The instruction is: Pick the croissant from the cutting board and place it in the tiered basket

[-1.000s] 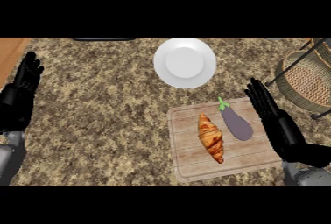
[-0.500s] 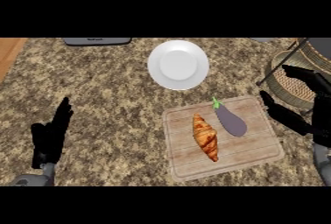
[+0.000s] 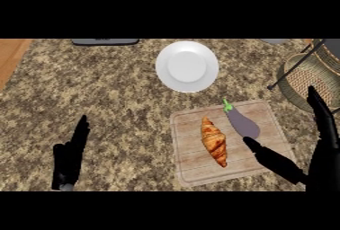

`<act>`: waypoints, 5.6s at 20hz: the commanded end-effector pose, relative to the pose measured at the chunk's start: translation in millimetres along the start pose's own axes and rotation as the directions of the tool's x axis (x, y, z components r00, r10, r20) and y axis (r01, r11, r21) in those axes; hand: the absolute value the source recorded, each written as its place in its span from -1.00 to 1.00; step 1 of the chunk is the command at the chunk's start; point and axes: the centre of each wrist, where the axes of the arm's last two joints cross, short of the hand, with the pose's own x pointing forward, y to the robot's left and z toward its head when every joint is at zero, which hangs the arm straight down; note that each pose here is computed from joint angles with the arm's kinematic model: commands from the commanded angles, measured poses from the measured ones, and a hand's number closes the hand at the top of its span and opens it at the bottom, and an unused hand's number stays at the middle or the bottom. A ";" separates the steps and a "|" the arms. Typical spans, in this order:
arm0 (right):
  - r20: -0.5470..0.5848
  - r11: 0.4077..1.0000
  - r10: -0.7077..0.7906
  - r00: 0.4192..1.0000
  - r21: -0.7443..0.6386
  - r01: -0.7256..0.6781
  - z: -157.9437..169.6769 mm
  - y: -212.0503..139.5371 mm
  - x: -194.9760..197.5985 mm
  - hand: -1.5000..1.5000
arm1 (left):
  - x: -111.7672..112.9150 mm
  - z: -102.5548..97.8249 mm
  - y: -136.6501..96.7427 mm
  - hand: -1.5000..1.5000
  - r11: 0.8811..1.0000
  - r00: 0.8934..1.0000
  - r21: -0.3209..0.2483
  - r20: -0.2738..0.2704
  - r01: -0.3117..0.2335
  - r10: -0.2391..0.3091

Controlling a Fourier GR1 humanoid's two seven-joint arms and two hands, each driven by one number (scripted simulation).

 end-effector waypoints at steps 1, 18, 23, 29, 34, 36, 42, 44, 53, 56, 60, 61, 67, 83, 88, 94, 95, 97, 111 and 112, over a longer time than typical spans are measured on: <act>-0.122 0.967 0.187 0.975 0.200 -0.161 33.3 -6.8 -3.1 -1.00 | -11.4 6.5 -8.2 0.00 1.000 1.000 0.005 -0.014 0.013 -0.013; -0.141 0.586 0.800 0.583 0.395 -0.708 45.2 48.2 79.0 -1.00 | 3.4 4.8 -14.2 0.00 0.999 1.000 -0.046 0.002 0.006 -0.006; -0.120 0.514 0.851 0.511 0.389 -0.765 60.1 101.3 95.9 -1.00 | -13.7 1.9 -15.6 0.00 0.999 1.000 -0.043 -0.012 0.002 -0.002; -0.108 0.333 0.941 0.322 0.481 -0.811 53.2 135.0 90.6 -1.00 | 3.3 11.7 -13.4 0.00 0.999 1.000 -0.040 -0.010 0.007 -0.007; -0.131 0.328 0.943 0.305 0.508 -0.796 60.0 141.2 85.4 -1.00 | -4.7 1.0 -28.6 0.00 1.000 1.000 -0.024 -0.007 -0.010 0.009; -0.129 0.323 0.945 0.301 0.525 -0.787 57.7 149.0 82.7 -1.00 | 10.0 5.4 -11.4 0.00 1.000 1.000 -0.031 0.005 -0.005 0.005; -0.113 0.299 0.952 0.286 0.555 -0.776 63.9 160.4 78.8 -1.00 | -7.3 3.3 -8.5 0.00 1.000 1.000 -0.009 -0.013 -0.002 0.002; -0.107 0.245 0.968 0.226 0.579 -0.777 59.5 162.0 74.1 -1.00 | 3.2 8.8 -27.8 0.00 0.999 1.000 -0.033 -0.017 0.002 -0.002; -0.129 0.210 0.978 0.166 0.668 -0.714 23.3 165.8 62.6 -1.00 | -12.3 2.8 -15.0 0.00 1.000 1.000 -0.020 -0.012 0.004 -0.004; -0.136 0.206 0.979 0.155 0.668 -0.715 31.3 169.4 62.2 -1.00 | 2.7 1.7 -20.6 0.00 1.000 1.000 -0.016 0.006 -0.009 0.009; -0.139 0.187 0.982 0.125 0.698 -0.691 38.4 169.4 53.7 -1.00 | -6.8 14.5 -15.4 0.00 0.999 1.000 -0.032 -0.021 0.003 -0.004; -0.144 0.197 0.980 0.134 0.696 -0.691 37.3 174.9 49.6 -1.00 | -4.3 0.1 -19.3 0.00 1.000 1.000 -0.031 -0.020 -0.005 0.004; -0.164 0.195 0.980 0.108 0.737 -0.647 23.6 176.5 33.0 -1.00 | 3.7 -1.4 -7.7 0.00 1.000 1.000 -0.024 -0.003 -0.004 0.004; -0.144 0.218 0.976 0.165 0.722 -0.657 33.7 183.1 8.0 1.00 | -13.9 0.1 -22.2 0.00 1.000 1.000 -0.030 -0.018 -0.010 0.009; -0.015 0.106 0.991 0.133 0.702 -0.705 35.4 188.8 4.0 1.00 | -1.8 5.3 -25.5 0.00 1.000 1.000 -0.028 -0.011 0.007 -0.008; -0.040 0.187 0.979 0.201 0.584 -0.790 38.3 193.5 -4.2 1.00 | -6.8 24.8 -3.1 0.00 1.000 1.000 -0.021 -0.002 0.002 -0.002; -0.085 0.243 0.966 0.243 0.613 -0.752 13.8 150.0 -9.4 1.00 | -3.6 -6.5 -20.7 0.00 1.000 1.000 -0.010 -0.009 0.014 -0.014; -0.178 0.342 0.937 0.299 0.629 -0.698 2.2 83.2 -58.6 1.00 | -8.2 15.4 -9.2 0.00 1.000 0.999 0.008 -0.040 -0.008 0.008; -0.487 0.858 0.507 0.711 0.206 -0.471 -92.6 -170.7 -39.0 1.00 | -18.3 21.1 1.7 0.00 0.997 0.998 0.064 -0.050 -0.030 0.033; -0.465 0.858 0.506 0.726 0.183 -0.481 -95.0 -183.5 -21.8 1.00 | -15.7 20.0 4.8 0.00 0.998 0.998 0.061 -0.047 -0.035 0.038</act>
